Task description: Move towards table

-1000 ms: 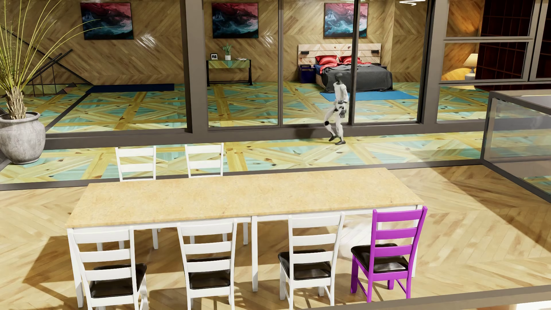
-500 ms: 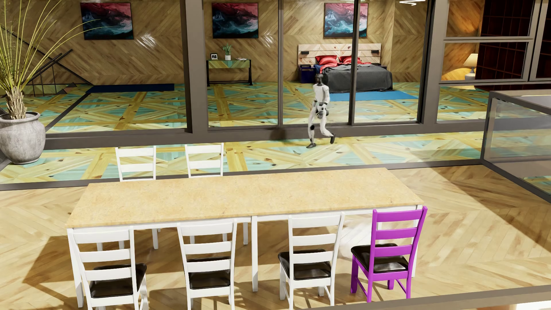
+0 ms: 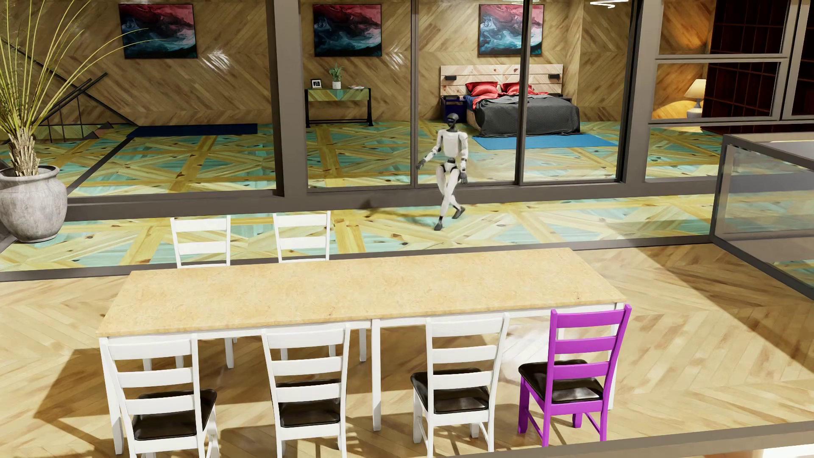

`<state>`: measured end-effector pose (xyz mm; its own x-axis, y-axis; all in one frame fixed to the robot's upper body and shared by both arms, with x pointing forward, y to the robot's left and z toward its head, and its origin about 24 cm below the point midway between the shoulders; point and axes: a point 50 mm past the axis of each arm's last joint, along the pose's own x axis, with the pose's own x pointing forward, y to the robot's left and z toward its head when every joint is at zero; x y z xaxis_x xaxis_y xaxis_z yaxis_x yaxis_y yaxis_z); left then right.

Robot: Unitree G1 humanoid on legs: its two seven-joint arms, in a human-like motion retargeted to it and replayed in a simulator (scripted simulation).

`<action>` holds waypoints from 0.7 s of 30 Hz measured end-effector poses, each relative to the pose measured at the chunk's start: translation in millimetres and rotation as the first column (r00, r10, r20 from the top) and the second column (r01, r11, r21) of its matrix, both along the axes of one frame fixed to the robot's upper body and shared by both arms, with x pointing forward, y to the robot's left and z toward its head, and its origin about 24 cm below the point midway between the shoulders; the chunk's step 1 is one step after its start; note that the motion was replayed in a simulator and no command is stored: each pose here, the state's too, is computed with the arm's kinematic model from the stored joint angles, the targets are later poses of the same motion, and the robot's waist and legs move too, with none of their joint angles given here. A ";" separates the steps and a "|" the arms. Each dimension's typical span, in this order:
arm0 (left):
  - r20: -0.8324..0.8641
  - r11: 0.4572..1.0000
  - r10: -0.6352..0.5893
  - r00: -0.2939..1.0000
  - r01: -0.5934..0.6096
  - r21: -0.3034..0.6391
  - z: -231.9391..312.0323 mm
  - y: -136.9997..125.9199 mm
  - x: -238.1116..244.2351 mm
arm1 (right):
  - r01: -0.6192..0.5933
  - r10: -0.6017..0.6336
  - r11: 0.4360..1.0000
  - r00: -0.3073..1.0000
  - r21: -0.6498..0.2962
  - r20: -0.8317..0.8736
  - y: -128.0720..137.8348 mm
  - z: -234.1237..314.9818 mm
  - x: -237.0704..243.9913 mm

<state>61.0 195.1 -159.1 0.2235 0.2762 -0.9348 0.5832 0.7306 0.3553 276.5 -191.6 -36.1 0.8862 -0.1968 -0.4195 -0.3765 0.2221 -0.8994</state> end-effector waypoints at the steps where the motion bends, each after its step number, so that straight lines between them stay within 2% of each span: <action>1: -0.036 1.000 0.008 0.999 -0.009 -0.030 -3.0 -6.8 -16.2 | -0.058 0.056 0.998 0.994 -0.016 -0.093 2.5 -15.6 -15.8; 2: -0.053 0.996 0.067 0.996 -0.070 -0.062 -4.9 -14.1 -30.5 | -0.068 0.064 0.998 0.976 -0.012 -0.210 0.3 -33.6 -35.7; 4: -0.076 0.975 0.191 0.979 -0.198 -0.099 -7.0 -24.2 -48.1 | 0.056 -0.046 0.998 0.893 0.009 -0.448 -10.7 -71.6 -87.0; 5: -0.080 0.979 0.172 0.982 -0.179 -0.094 -7.5 -25.7 -47.5 | 0.136 -0.126 0.990 0.827 -0.022 -0.548 -17.0 -89.3 -119.7; 7: -0.045 0.997 0.007 0.999 -0.010 -0.080 -6.8 -26.7 -25.4 | 0.188 -0.224 0.973 0.651 -0.132 -0.726 -22.4 -115.9 -195.5; 8: 0.006 0.995 -0.066 0.998 0.067 -0.077 -4.6 -26.9 -6.2 | 0.145 -0.209 0.977 0.558 -0.153 -0.803 -17.4 -123.5 -231.4; 9: 0.079 0.990 -0.115 0.990 0.121 -0.072 -0.3 -26.7 15.8 | 0.080 -0.153 0.988 0.481 -0.131 -0.863 -7.1 -127.9 -261.7; 11: 0.265 0.984 -0.146 0.953 0.168 -0.062 14.3 -28.3 60.8 | 0.000 -0.013 1.000 0.377 -0.014 -0.926 17.3 -131.0 -305.4; 12: 0.353 0.983 -0.145 0.924 0.175 -0.054 22.8 -29.5 79.1 | 0.026 0.027 0.999 0.333 0.037 -0.943 27.9 -130.9 -319.5; 15: 0.505 0.985 -0.125 0.854 0.167 -0.038 41.3 -32.8 110.7 | 0.098 0.075 0.990 0.275 0.106 -0.959 40.6 -130.5 -320.3; 18: 0.455 0.984 -0.142 0.879 0.176 -0.034 35.7 -37.1 110.4 | 0.052 0.004 0.998 0.434 0.030 -0.901 21.5 -129.5 -274.9; 20: 0.293 0.951 -0.292 0.910 0.308 -0.008 22.1 -45.0 101.7 | 0.053 -0.100 0.995 0.596 -0.085 -0.797 6.4 -122.9 -237.0; 21: 0.186 0.909 -0.411 0.892 0.418 0.005 16.0 -48.9 96.4 | 0.082 -0.148 0.989 0.663 -0.125 -0.734 0.4 -118.6 -218.5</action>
